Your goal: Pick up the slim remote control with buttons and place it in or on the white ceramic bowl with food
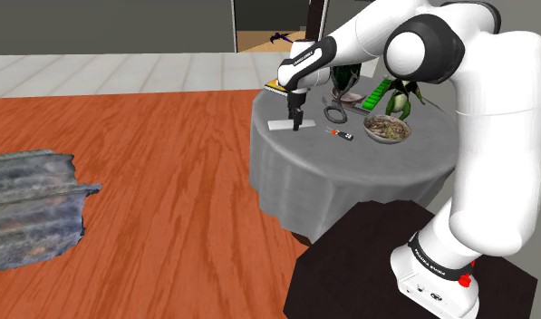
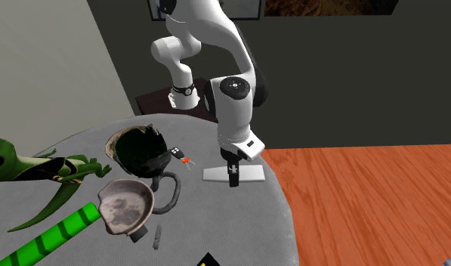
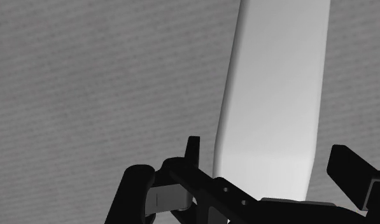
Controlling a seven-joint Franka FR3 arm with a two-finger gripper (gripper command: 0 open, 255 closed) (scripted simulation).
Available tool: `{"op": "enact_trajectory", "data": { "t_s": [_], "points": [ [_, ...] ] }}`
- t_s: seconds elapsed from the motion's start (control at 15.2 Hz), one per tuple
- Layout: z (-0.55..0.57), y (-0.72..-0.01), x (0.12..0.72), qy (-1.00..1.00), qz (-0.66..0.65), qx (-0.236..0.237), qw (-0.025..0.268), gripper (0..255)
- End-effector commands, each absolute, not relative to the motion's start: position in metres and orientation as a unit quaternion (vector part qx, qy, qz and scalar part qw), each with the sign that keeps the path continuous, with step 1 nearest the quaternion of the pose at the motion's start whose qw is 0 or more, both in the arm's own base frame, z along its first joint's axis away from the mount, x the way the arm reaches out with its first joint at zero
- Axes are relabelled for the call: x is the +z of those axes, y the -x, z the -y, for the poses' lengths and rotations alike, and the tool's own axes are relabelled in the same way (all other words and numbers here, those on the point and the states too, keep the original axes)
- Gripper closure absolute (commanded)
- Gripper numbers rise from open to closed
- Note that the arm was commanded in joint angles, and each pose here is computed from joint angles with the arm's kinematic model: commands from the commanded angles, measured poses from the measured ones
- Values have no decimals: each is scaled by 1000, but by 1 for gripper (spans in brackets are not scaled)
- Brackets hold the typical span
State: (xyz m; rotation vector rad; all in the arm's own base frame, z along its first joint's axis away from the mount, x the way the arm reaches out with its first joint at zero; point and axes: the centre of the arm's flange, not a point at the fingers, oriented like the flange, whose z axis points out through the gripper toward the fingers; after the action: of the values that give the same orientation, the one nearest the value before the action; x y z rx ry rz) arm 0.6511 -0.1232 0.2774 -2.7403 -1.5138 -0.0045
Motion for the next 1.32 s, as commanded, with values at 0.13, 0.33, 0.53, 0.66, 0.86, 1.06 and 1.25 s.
{"op": "enact_trajectory", "data": {
  "t_s": [0.13, 0.33, 0.53, 0.66, 0.86, 1.06, 1.25],
  "points": [
    [123, -651, 277, 875, 484, -2, 5, 0],
    [123, -651, 277, 875, 484, -2, 5, 255],
    [123, -651, 277, 875, 484, -2, 5, 255],
    [123, -651, 277, 875, 484, -2, 5, 255],
    [123, -651, 277, 875, 484, -2, 5, 255],
    [123, -651, 293, 875, 484, -2, 5, 255],
    [123, -651, 309, 875, 484, -2, 5, 255]
  ]
}}
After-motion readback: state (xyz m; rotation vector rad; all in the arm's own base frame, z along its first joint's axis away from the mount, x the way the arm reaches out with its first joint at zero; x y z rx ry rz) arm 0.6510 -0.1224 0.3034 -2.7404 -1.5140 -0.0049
